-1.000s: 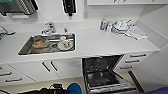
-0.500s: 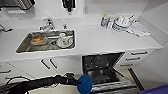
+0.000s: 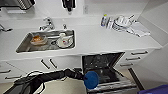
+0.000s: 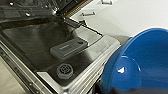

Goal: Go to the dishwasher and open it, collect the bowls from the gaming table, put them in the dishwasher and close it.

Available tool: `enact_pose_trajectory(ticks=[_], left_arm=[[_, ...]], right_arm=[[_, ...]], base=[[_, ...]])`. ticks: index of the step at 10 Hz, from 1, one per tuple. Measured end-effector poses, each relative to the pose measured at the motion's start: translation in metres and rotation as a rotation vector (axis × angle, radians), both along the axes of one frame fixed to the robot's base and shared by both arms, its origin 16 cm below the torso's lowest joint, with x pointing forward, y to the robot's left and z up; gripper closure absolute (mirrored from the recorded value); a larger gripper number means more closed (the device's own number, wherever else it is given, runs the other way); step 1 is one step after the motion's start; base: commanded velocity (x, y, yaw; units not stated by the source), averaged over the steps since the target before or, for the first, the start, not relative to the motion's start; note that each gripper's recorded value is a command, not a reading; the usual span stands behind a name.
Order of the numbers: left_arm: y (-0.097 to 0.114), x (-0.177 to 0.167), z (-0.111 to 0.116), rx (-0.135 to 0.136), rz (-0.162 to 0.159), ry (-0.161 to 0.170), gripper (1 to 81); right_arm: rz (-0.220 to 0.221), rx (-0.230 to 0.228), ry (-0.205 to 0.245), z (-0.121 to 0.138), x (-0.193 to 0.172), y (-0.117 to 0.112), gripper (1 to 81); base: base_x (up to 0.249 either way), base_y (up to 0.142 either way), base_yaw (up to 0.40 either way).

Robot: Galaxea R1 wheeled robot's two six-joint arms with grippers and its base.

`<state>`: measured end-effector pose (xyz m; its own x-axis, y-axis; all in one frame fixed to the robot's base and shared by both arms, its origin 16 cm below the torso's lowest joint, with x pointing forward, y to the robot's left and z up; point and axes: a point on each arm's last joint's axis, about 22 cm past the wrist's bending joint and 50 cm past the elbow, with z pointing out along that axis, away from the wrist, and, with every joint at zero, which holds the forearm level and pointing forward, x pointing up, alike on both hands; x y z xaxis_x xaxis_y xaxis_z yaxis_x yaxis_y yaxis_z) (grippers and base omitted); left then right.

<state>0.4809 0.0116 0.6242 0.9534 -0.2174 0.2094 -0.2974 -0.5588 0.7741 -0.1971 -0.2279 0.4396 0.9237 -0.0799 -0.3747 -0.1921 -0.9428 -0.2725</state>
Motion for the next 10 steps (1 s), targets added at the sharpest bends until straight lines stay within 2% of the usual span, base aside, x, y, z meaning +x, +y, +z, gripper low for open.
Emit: enact_pose_trajectory(ticks=[2,3,4,6,8,9,10], left_arm=[[-0.049,0.014,0.011,-0.023,-0.028,-0.023,81.1],[-0.075,0.011,0.014,-0.035,-0.051,-0.019,81.1],[-0.09,0.012,0.015,-0.032,-0.061,-0.017,81.1],[-0.108,0.029,0.021,-0.024,-0.062,-0.042,81.1],[-0.137,0.024,0.034,-0.048,-0.091,-0.048,81.1],[-0.146,0.019,0.038,-0.057,-0.107,-0.047,1.0],[-0.145,0.021,0.038,-0.056,-0.099,-0.041,1.0]], right_arm=[[-0.001,0.002,-0.001,0.0,0.0,0.002,81.1],[-0.001,0.002,-0.001,0.0,0.0,0.002,81.1],[-0.002,0.005,0.0,0.0,0.0,0.004,81.1],[-0.007,0.017,-0.001,0.0,0.001,0.016,81.1],[-0.007,0.017,-0.006,-0.001,0.004,0.016,81.1],[-0.007,0.016,-0.006,-0.002,0.005,0.015,81.1],[-0.006,0.014,-0.005,-0.001,0.004,0.014,81.1]], base=[[0.0,0.0,0.0],[0.0,0.0,0.0],[0.0,0.0,0.0],[0.0,0.0,0.0],[0.0,0.0,0.0],[0.0,0.0,0.0],[0.0,0.0,0.0]])
